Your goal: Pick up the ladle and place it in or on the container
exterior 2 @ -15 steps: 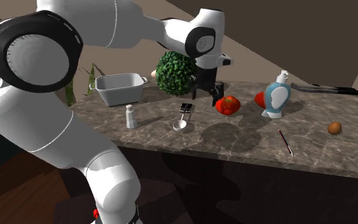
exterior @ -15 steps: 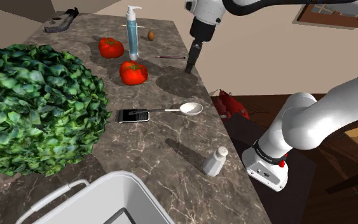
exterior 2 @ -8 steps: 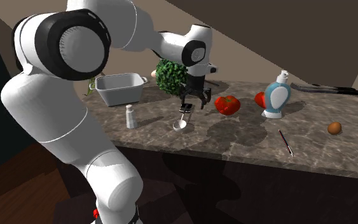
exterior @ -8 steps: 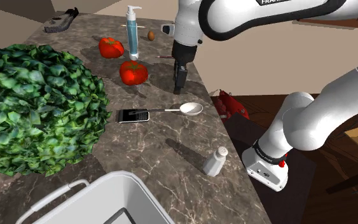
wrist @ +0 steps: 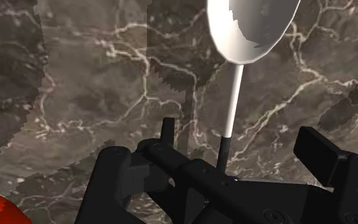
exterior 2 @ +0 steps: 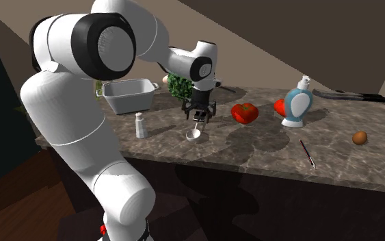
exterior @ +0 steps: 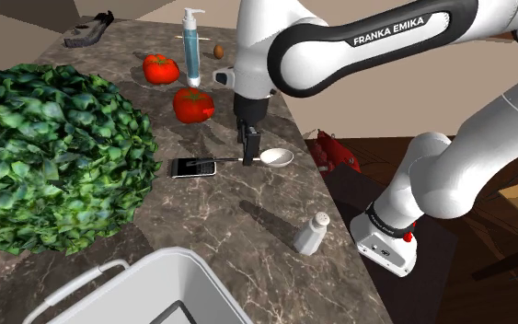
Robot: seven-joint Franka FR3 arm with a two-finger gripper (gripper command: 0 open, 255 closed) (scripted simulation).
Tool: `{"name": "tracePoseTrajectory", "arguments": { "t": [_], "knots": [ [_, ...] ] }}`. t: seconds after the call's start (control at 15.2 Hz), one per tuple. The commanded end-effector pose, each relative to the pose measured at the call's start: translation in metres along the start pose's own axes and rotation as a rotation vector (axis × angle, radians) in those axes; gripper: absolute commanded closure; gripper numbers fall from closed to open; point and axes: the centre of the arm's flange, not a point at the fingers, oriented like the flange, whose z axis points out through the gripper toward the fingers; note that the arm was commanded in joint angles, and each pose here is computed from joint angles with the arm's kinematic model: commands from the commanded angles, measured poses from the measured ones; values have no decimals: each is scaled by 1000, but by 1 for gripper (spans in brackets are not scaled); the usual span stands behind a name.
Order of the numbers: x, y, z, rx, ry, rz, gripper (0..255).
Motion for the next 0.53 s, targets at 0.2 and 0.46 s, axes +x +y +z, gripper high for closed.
{"name": "tracePoseTrajectory", "arguments": {
  "t": [0.2,0.46],
  "knots": [
    [0,0,24,0,0,-2,0],
    [0,0,24,0,0,-2,0]
  ]
}}
